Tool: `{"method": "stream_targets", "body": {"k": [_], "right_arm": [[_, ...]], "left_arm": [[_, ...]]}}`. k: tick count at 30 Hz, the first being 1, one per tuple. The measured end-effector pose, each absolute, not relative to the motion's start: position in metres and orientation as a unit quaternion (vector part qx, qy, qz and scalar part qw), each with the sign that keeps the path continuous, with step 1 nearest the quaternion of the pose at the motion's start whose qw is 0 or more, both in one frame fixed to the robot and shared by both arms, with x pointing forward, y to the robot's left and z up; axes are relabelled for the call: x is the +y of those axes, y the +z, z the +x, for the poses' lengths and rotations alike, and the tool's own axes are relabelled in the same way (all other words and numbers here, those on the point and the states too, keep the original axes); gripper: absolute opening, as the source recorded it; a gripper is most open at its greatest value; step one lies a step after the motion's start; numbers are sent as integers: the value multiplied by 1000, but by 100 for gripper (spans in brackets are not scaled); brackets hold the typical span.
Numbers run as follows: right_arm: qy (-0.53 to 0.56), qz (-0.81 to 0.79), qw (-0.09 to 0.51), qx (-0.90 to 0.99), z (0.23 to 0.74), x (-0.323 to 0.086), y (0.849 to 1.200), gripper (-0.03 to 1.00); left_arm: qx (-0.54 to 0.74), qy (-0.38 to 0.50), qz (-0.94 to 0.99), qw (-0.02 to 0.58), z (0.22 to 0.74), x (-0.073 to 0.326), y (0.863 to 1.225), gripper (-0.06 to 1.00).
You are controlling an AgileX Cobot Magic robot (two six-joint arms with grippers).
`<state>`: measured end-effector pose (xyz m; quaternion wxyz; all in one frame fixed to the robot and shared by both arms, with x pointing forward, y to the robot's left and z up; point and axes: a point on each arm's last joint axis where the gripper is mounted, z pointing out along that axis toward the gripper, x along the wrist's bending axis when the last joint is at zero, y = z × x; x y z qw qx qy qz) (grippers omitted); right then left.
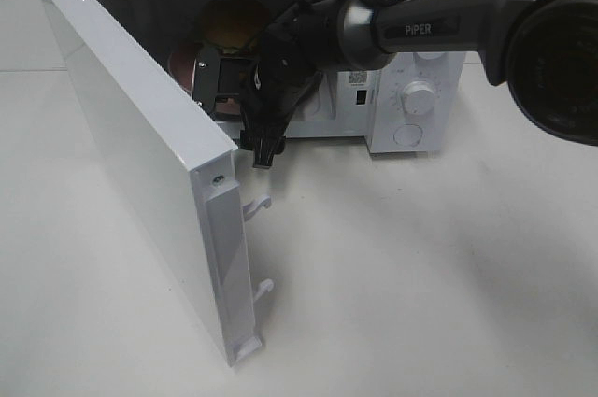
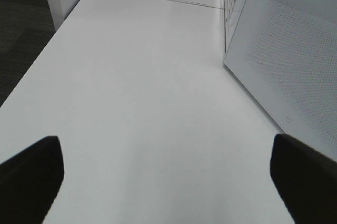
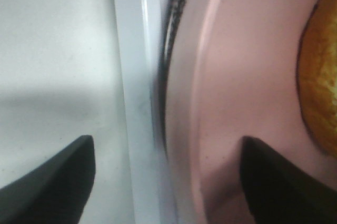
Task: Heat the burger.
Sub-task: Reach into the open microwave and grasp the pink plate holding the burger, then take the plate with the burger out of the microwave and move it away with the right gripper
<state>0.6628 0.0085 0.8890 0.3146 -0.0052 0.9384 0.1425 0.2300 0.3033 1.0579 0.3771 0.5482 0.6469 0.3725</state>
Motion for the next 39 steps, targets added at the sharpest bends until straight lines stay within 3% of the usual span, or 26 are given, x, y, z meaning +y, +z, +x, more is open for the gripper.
{"method": "stream_targets", "body": {"k": [3, 5, 6, 7, 8, 10, 13, 39], "right_arm": [[145, 1, 315, 938, 663, 9, 890, 63], [149, 3, 320, 936, 664, 9, 897, 44], [149, 3, 320, 936, 664, 9, 897, 44], [149, 12, 313, 938, 663, 8, 900, 31], [149, 12, 313, 938, 663, 8, 900, 31], [153, 15, 311, 938, 659, 11, 908, 16], [157, 19, 310, 937, 658, 10, 915, 11], [117, -47, 238, 963, 635, 0, 945, 9]], "left_arm": [[647, 372, 548, 377, 230, 303, 1058, 99], [647, 372, 548, 377, 230, 303, 1058, 99], [647, 372, 548, 377, 230, 303, 1058, 99], [647, 372, 548, 377, 230, 303, 1058, 99], [647, 372, 548, 377, 230, 303, 1058, 99], [647, 372, 548, 377, 230, 303, 1058, 99], [647, 372, 548, 377, 230, 303, 1058, 99], [647, 373, 548, 377, 230, 303, 1058, 99]]}}
